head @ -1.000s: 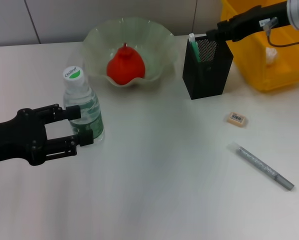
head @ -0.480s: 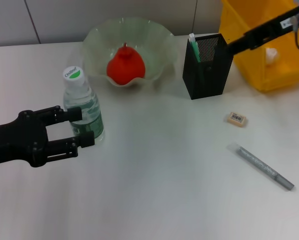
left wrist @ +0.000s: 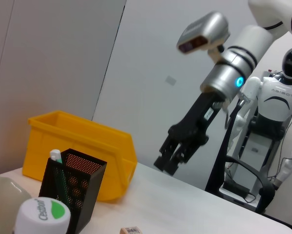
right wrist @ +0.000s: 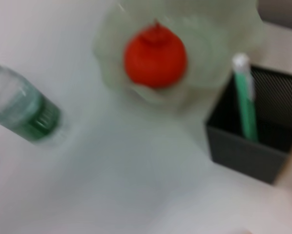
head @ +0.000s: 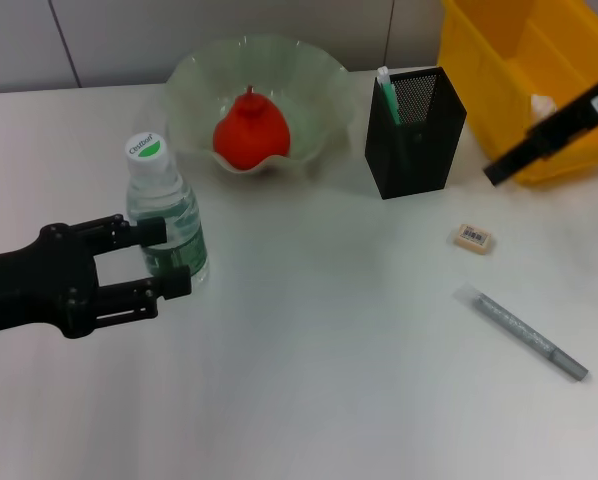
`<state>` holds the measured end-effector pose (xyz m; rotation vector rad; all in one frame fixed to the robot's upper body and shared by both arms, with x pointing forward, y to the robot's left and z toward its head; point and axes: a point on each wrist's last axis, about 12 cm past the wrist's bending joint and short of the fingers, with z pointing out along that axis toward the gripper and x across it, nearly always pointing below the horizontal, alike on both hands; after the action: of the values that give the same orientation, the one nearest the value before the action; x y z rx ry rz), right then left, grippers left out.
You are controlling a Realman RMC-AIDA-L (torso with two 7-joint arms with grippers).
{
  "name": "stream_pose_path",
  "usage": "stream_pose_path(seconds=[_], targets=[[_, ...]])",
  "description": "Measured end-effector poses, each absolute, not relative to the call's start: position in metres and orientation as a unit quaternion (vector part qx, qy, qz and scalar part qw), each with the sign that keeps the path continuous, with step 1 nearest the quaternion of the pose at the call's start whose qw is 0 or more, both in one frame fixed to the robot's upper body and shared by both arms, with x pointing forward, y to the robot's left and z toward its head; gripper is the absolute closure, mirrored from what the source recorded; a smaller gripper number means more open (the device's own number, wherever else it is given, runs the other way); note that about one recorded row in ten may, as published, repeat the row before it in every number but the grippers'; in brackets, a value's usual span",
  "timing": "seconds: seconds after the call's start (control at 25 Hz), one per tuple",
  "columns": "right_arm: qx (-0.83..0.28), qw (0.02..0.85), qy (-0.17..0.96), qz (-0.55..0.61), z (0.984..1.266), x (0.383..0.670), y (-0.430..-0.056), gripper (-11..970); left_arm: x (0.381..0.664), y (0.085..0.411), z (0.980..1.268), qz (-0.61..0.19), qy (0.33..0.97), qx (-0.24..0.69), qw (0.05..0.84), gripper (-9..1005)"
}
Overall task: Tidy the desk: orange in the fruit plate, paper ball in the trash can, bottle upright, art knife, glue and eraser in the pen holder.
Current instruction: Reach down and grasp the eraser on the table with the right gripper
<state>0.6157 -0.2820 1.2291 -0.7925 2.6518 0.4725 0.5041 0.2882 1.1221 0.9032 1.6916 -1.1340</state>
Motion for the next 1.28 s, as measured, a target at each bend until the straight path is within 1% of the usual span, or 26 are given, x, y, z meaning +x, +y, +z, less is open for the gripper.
stream_pose_path(seconds=[0.16, 0.32, 0.6, 0.84, 1.28], targets=[[-0.291, 0.142, 0.937, 0.127, 1.211, 0.622, -0.286, 568, 0.502, 0.289, 1.12, -0.459, 0.683, 0.361, 0.438, 255], [-0.306, 0.134, 0.936, 0.111, 1.201, 0.626, -0.285, 568, 0.502, 0.288, 1.119, -0.462, 0.683, 0.36, 0.436, 255], [-0.342, 0.128, 0.929, 0.064, 1.179, 0.642, -0.276, 569, 0.499, 0.286, 1.118, -0.473, 0.678, 0.367, 0.428, 254], [-0.361, 0.126, 0.923, 0.043, 1.167, 0.65, -0.268, 569, 0.493, 0.284, 1.12, -0.491, 0.662, 0.383, 0.418, 255], [-0.398, 0.12, 0.908, 0.044, 1.157, 0.654, -0.249, 569, 0.491, 0.284, 1.118, -0.5, 0.66, 0.38, 0.411, 255]])
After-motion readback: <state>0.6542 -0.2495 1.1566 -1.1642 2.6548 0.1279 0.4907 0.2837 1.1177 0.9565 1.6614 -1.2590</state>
